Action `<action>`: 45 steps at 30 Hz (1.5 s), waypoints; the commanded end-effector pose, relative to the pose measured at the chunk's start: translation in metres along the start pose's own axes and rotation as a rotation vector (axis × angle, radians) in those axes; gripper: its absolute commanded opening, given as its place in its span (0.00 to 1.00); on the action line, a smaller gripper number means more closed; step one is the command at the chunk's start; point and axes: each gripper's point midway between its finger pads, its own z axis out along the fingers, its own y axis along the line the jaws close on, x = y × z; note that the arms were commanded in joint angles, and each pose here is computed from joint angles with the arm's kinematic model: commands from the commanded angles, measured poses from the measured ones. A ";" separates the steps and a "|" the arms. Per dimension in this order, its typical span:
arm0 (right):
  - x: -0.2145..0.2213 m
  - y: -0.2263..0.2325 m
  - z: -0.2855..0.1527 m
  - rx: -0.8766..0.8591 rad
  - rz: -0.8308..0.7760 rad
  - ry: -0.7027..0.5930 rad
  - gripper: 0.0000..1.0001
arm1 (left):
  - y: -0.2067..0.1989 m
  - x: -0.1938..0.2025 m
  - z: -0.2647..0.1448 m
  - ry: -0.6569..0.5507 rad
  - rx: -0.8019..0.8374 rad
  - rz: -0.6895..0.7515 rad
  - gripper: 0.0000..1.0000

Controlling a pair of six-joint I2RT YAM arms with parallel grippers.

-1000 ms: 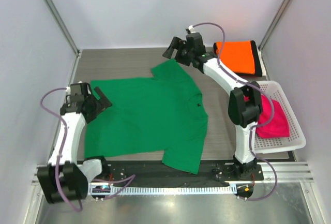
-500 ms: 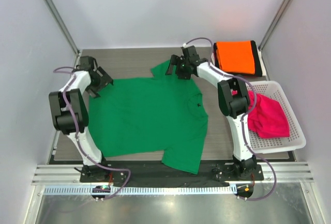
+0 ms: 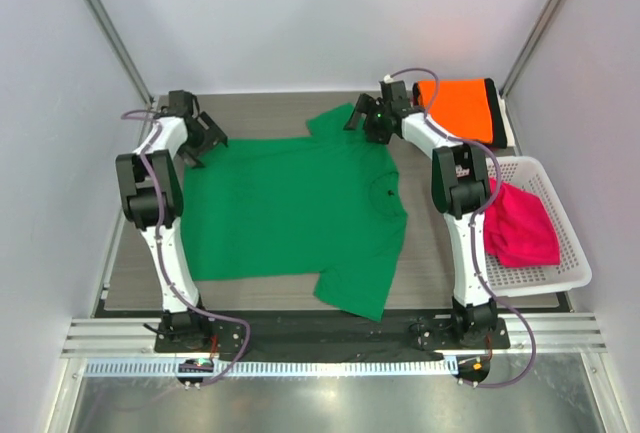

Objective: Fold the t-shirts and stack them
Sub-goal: Flatten the tshirt out, then fold the tshirt

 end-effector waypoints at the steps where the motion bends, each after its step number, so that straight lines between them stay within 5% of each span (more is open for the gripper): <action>1: 0.011 -0.066 0.020 0.164 0.033 0.045 0.89 | -0.013 0.014 0.032 0.064 0.011 0.023 0.89; 9: -0.040 -0.037 0.023 0.084 0.013 -0.028 0.90 | -0.057 -0.001 0.028 0.059 0.089 0.021 0.89; 15: -0.091 0.022 -0.035 -0.013 -0.026 -0.143 0.99 | -0.072 -0.027 -0.070 -0.062 0.140 0.077 0.93; 21: -0.105 0.076 -0.121 -0.047 -0.091 -0.239 1.00 | 0.002 -0.005 -0.169 -0.219 0.041 0.007 0.96; 27: -0.030 0.081 -0.203 -0.006 -0.073 -0.200 1.00 | 0.097 0.066 -0.198 -0.259 -0.098 -0.139 0.95; 31: 0.072 0.038 -0.225 0.045 0.003 -0.042 1.00 | 0.150 0.121 -0.185 -0.247 -0.156 -0.314 0.92; 37: 0.181 -0.006 -0.276 0.104 0.068 0.034 1.00 | 0.181 0.159 -0.173 -0.282 -0.170 -0.421 0.84; 45: 0.250 -0.045 -0.299 0.128 0.088 0.117 0.99 | 0.188 0.167 -0.148 -0.292 -0.165 -0.460 0.68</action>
